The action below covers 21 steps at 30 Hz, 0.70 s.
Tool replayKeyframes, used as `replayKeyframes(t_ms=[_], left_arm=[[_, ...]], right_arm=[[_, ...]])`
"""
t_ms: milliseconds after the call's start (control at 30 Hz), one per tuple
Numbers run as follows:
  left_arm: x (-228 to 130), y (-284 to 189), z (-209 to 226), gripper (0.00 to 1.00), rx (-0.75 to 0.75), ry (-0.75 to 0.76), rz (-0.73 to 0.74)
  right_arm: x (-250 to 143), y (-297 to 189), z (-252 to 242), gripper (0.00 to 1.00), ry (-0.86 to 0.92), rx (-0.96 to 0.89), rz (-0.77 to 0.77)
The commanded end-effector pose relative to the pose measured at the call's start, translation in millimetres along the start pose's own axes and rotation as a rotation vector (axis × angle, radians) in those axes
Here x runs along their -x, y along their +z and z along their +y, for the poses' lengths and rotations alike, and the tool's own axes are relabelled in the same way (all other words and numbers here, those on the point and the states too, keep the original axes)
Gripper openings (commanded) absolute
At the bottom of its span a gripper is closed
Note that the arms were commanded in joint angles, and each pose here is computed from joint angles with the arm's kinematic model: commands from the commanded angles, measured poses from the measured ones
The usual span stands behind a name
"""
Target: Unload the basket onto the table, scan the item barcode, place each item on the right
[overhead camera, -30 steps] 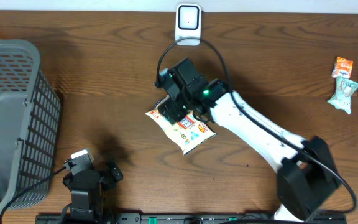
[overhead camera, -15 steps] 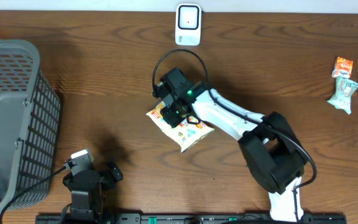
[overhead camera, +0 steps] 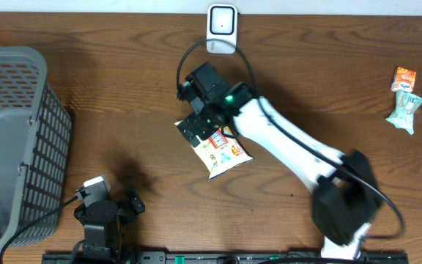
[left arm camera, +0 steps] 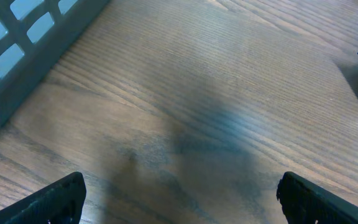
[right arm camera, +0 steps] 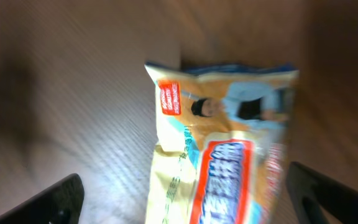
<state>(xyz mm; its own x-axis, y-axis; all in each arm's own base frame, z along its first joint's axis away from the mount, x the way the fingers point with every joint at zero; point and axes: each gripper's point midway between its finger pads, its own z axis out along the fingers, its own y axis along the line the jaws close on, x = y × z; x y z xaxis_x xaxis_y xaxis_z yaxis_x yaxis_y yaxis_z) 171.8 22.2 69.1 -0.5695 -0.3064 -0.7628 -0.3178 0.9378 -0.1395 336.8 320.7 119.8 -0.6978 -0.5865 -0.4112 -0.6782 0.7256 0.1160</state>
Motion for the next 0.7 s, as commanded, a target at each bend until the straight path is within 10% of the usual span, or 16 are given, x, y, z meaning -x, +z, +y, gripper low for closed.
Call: replayKeyframes(t_ms=[0, 100, 367, 500, 533, 667], left_arm=[[-15, 0, 8, 0.98, 0.033, 0.039, 0.058], [-15, 0, 8, 0.98, 0.033, 0.039, 0.058], [-15, 0, 8, 0.98, 0.033, 0.039, 0.058], [-15, 0, 8, 0.98, 0.033, 0.039, 0.058], [-15, 0, 8, 0.98, 0.033, 0.039, 0.058], [-15, 0, 8, 0.98, 0.033, 0.039, 0.058]], right_arm=[[-16, -27, -16, 0.66, 0.090, -0.107, 0.045], [-47, -7, -18, 0.46, 0.104, -0.111, 0.137], [-100, 52, -24, 0.44, 0.105, -0.126, 0.202], [-108, 56, -28, 0.78, 0.156, -0.139, 0.209], [-106, 51, -28, 0.99, 0.157, -0.143, 0.209], [-77, 24, -24, 0.99, 0.121, -0.163, 0.154]])
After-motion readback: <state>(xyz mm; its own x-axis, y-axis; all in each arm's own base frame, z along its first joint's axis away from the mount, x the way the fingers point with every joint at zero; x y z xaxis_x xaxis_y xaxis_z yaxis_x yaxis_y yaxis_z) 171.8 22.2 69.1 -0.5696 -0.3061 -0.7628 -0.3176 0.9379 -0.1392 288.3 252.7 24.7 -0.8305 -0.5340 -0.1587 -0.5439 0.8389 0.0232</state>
